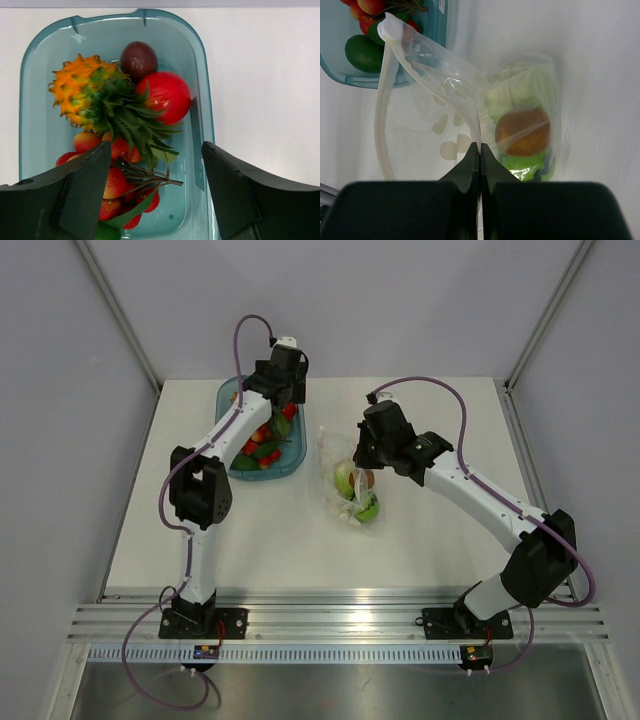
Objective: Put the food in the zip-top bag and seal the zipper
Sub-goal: Pick up the fake fruit from the bin.
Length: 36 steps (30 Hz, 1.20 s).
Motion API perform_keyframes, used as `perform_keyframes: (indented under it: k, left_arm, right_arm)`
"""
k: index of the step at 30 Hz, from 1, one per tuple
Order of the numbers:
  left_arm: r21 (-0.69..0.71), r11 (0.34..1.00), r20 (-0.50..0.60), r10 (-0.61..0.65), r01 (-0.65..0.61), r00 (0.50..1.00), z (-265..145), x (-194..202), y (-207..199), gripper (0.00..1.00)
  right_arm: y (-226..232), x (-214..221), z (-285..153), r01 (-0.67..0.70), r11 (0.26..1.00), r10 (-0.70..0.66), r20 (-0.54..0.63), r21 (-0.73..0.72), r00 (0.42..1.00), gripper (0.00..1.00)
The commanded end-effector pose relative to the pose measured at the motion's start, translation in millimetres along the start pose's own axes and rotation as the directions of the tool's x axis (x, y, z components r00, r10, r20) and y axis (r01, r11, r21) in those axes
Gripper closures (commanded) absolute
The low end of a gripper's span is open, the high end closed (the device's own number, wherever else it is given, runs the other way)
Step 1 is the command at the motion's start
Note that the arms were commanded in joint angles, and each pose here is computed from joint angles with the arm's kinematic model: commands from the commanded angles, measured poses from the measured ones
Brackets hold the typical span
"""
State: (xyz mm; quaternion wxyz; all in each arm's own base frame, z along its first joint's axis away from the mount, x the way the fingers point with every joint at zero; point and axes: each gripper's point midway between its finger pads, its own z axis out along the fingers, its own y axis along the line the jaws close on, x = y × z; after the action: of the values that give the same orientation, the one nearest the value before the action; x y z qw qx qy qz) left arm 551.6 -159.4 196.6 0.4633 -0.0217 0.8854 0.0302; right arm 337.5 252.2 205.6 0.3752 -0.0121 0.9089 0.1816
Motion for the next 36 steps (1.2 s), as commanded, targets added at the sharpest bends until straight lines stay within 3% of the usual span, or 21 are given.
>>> perform_keyframes:
  k: [1,6,20,35,36]
  left_arm:
    - [-0.125,0.987,0.037,0.102,-0.097,0.994,2,-12,9,0.24]
    - [-0.193,0.971,0.018,0.145,-0.139,0.989,15,-1,9,0.22]
    - [-0.259,0.958,0.003,0.129,-0.124,0.992,32,12,26,0.48]
    - [-0.267,0.949,-0.023,0.167,-0.167,0.986,53,18,36,0.52]
    - [-0.261,0.952,-0.025,0.16,-0.161,0.987,56,19,36,0.57]
  right_arm:
    - [5,-12,-7,-0.008,1.0,0.009,0.045,-0.028,0.999,1.0]
    - [5,-10,-2,-0.004,1.0,0.004,0.036,-0.025,0.999,1.0]
    - [7,-12,2,0.008,1.0,-0.007,0.029,-0.024,1.0,0.99]
    - [9,-8,7,0.002,0.999,-0.001,0.014,-0.032,1.0,1.0]
    - [8,-8,8,0.002,1.0,-0.002,0.013,-0.027,1.0,1.0]
